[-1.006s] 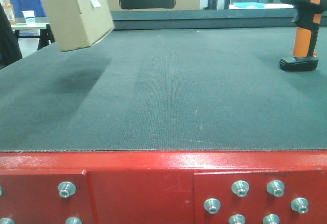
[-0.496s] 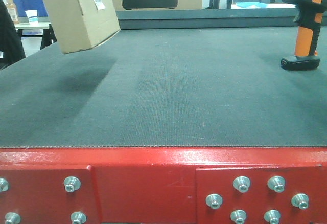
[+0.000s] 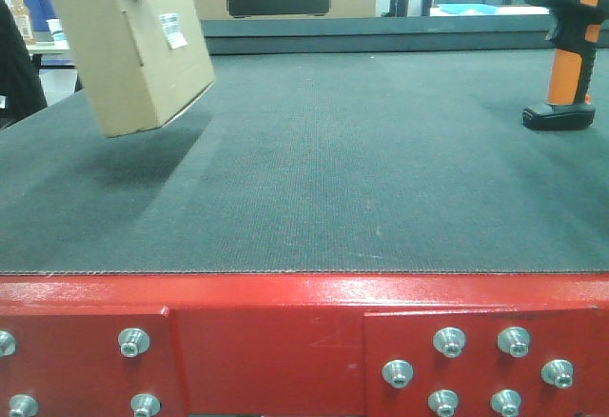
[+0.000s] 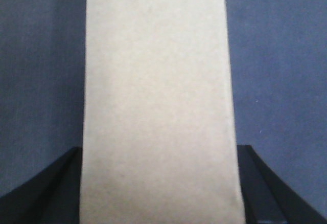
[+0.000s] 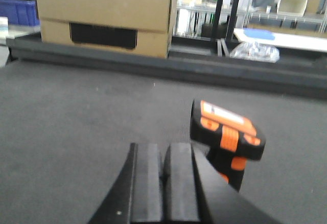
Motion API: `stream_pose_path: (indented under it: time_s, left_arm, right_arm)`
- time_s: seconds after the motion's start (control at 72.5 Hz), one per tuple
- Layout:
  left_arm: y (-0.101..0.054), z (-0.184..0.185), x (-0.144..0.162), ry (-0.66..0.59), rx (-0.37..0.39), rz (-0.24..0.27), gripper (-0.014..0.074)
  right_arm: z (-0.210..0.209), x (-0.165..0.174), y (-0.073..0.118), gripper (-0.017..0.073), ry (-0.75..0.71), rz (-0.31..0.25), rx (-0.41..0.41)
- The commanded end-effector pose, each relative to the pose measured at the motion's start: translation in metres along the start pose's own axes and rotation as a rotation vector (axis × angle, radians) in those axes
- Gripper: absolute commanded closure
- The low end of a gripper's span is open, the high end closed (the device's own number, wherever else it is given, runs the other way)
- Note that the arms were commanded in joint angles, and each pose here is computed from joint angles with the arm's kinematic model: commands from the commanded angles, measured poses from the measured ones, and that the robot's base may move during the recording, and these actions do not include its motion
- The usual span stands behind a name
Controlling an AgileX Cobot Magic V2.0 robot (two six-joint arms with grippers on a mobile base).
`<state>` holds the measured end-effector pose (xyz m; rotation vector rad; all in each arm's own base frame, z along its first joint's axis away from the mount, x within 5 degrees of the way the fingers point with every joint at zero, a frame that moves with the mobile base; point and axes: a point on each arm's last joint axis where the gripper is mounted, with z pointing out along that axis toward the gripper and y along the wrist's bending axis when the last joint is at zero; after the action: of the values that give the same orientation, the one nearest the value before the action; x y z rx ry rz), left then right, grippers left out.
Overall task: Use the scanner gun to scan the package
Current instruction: 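Close the right gripper around the orange scanner gun's handle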
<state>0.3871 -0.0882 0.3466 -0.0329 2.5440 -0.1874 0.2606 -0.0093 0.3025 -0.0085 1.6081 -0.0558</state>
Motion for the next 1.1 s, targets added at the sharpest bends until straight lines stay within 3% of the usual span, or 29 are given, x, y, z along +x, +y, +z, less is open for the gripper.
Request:
stream_pose_path:
  time_s: [0.0,0.069,0.289,0.427,0.606,0.772,0.979,1.089]
  left_arm:
    - [0.004,-0.006,0.001,-0.028,0.001,-0.006,0.0705]
    - [0.005,-0.003,0.005,-0.010,-0.003,-0.006,0.0705]
    - [0.003,-0.001,0.004,-0.030,0.020,-0.016,0.0705]
    - [0.003,-0.001,0.004,-0.037,0.021,-0.016,0.0705]
    - [0.003,-0.001,0.004,-0.032,0.020,-0.016,0.0705]
    - [0.003,-0.001,0.004,-0.030,0.020,-0.016,0.0705]
    - [0.003,-0.001,0.004,-0.028,0.019,-0.016,0.0705]
    - [0.003,-0.001,0.004,-0.028,0.019,-0.016,0.0705]
  right_arm:
    - [0.008,0.008,0.000,0.0712,0.023,0.017,0.004]
    - [0.015,0.017,-0.002,0.0712,0.060,0.053,0.022]
    - [0.043,0.053,-0.014,0.0713,0.036,0.268,0.178]
    - [0.062,0.088,-0.015,0.0713,0.037,0.335,0.205]
    - [0.078,0.115,-0.012,0.0713,-0.026,0.282,0.174]
    - [0.093,0.125,-0.017,0.0694,-0.015,0.282,0.191]
    - [0.111,0.116,-0.041,0.0429,0.001,0.285,0.234]
    - [0.123,0.115,-0.052,0.0349,0.033,0.266,0.217]
